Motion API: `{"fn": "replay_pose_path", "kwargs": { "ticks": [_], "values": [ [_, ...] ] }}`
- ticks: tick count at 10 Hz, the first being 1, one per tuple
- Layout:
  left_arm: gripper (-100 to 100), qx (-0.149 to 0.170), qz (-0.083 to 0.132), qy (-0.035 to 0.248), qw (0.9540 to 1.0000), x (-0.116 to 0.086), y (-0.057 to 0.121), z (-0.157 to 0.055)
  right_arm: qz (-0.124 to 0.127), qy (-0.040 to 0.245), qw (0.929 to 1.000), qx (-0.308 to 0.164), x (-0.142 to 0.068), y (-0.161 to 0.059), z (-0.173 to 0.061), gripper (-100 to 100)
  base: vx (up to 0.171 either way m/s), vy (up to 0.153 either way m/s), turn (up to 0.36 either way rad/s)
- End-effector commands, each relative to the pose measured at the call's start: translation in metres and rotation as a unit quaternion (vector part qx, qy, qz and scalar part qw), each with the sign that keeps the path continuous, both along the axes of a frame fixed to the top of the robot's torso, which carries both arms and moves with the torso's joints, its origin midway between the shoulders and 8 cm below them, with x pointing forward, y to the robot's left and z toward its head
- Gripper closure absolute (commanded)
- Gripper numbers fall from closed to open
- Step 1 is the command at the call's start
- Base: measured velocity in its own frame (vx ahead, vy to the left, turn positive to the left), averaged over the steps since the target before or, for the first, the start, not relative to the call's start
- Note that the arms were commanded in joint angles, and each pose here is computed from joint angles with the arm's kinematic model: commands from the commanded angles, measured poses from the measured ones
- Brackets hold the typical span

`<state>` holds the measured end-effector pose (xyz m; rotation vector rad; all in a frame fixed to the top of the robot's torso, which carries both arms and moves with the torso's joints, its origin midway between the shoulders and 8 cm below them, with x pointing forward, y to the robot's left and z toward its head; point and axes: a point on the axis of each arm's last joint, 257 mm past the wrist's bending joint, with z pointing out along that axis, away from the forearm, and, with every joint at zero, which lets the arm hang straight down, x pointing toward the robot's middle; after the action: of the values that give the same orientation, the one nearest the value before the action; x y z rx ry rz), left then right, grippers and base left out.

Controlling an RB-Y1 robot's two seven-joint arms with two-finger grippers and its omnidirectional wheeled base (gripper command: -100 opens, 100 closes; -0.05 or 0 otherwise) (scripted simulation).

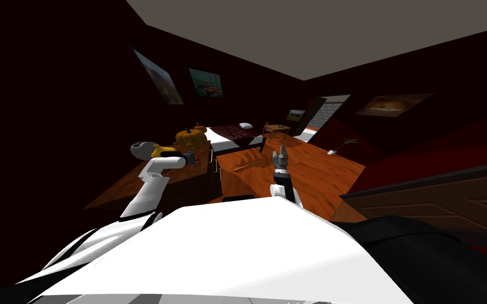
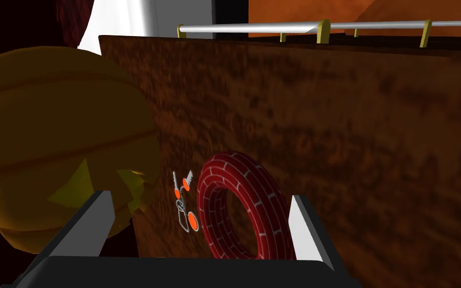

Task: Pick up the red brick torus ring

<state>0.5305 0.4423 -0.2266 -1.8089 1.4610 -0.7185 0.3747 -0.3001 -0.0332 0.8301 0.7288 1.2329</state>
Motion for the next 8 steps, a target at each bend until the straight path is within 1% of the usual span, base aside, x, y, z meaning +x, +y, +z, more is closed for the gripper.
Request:
{"fn": "replay_pose_path", "kwargs": {
  "ticks": [1,2,3,4,5,6,7,8],
  "values": [
    [-100,-0.013,0.02,0.025,0.9994,-0.004,0.013,-0.007,0.0,0.0,1.0,0.0,0.0,0.0,0.0,0,0.019,0.013,-0.022],
    [-100,-0.014,0.021,0.032,0.9992,-0.006,0.013,-0.01,0.0,0.0,1.0,0.0,0.0,0.0,0.0,0,0.025,0.016,-0.014],
    [-100,-0.027,0.038,0.047,0.9978,-0.009,0.024,-0.013,0.0,0.0,1.0,0.0,0.0,0.0,0.0,0,0.036,0.02,-0.021],
    [-100,-0.028,0.04,0.059,0.9971,-0.013,0.024,-0.018,0.0,0.0,1.0,0.0,0.0,0.0,0.0,0,0.03,0.014,-0.013],
    [-100,-0.041,0.056,0.072,0.995,-0.016,0.034,-0.02,0.0,0.0,1.0,0.0,0.0,0.0,0.0,0,0.034,0.014,-0.017],
    [-100,-0.043,0.058,0.084,0.9939,-0.02,0.034,-0.025,0.0,0.0,1.0,0.0,0.0,0.0,0.0,0,0.031,0.014,-0.011],
    [-100,-0.057,0.073,0.099,0.9907,-0.024,0.042,-0.028,0.0,0.0,1.0,0.0,0.0,0.0,0.0,0,0.039,0.017,-0.022],
    [-100,-0.058,0.075,0.108,0.9897,-0.028,0.042,-0.031,0.0,0.0,1.0,0.0,0.0,0.0,0.0,0,0.03,0.018,-0.007]
  ]
}}
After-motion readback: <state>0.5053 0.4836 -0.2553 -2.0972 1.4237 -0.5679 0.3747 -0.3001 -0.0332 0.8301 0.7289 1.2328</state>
